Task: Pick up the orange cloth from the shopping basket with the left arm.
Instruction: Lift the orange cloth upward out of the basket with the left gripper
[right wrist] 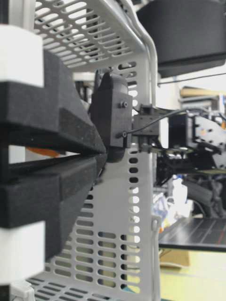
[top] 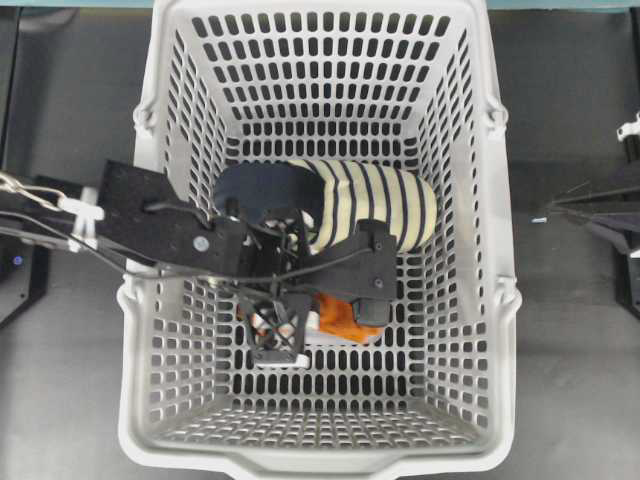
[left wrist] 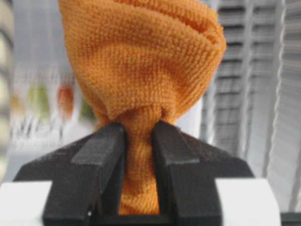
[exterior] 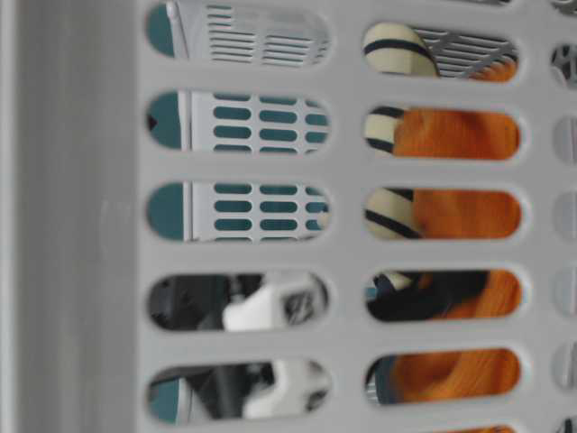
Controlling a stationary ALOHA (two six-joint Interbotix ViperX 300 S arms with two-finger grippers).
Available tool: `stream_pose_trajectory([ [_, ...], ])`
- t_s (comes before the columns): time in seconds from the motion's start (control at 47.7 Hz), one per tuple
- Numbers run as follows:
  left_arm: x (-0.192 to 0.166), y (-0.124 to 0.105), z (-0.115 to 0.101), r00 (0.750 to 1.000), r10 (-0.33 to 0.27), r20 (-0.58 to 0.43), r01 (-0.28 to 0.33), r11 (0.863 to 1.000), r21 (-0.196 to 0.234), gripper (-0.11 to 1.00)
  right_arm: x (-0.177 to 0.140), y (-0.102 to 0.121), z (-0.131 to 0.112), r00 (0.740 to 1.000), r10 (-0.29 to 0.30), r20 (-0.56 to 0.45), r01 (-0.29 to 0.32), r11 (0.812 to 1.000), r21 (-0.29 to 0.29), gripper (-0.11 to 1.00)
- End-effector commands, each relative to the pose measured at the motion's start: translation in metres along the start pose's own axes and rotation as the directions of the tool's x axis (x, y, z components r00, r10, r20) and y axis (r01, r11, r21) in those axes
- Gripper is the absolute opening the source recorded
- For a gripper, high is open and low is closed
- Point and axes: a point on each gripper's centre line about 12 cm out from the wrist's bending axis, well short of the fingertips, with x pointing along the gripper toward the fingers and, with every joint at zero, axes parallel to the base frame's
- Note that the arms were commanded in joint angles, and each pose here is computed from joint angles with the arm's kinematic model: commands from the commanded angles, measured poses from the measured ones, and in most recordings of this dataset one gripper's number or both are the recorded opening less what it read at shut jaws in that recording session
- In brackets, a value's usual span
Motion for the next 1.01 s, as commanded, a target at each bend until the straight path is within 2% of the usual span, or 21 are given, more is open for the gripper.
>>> stream_pose_trajectory([
  [0.0, -0.039, 0.002, 0.018, 0.998, 0.000, 0.068, 0.001, 1.000, -0.007, 0.15, 0.000, 0.000, 0.004, 1.000, 0.001, 0.012, -0.001, 1.000, 0.003, -0.02],
  [0.252, -0.132, 0.001, 0.058, 0.988, -0.004, 0.156, 0.007, 1.000, -0.018, 0.15, -0.004, 0.000, 0.008, 1.000, 0.002, 0.029, -0.002, 1.000, 0.002, -0.02],
  [0.482, -0.203, 0.001, 0.080, 0.982, -0.004, 0.188, 0.009, 1.000, -0.026, 0.15, -0.006, 0.000, 0.010, 0.999, 0.002, 0.032, -0.002, 1.000, 0.002, -0.02],
  [0.734, -0.212, 0.001, 0.088, 0.992, 0.003, 0.123, 0.001, 0.999, -0.032, 0.15, -0.007, 0.000, 0.012, 0.999, 0.002, 0.040, -0.002, 1.000, 0.002, -0.02],
  [0.985, -0.213, 0.003, 0.092, 0.991, 0.007, 0.132, -0.002, 0.999, -0.038, 0.15, -0.007, 0.000, 0.012, 0.999, 0.002, 0.040, -0.002, 1.000, 0.002, -0.02],
])
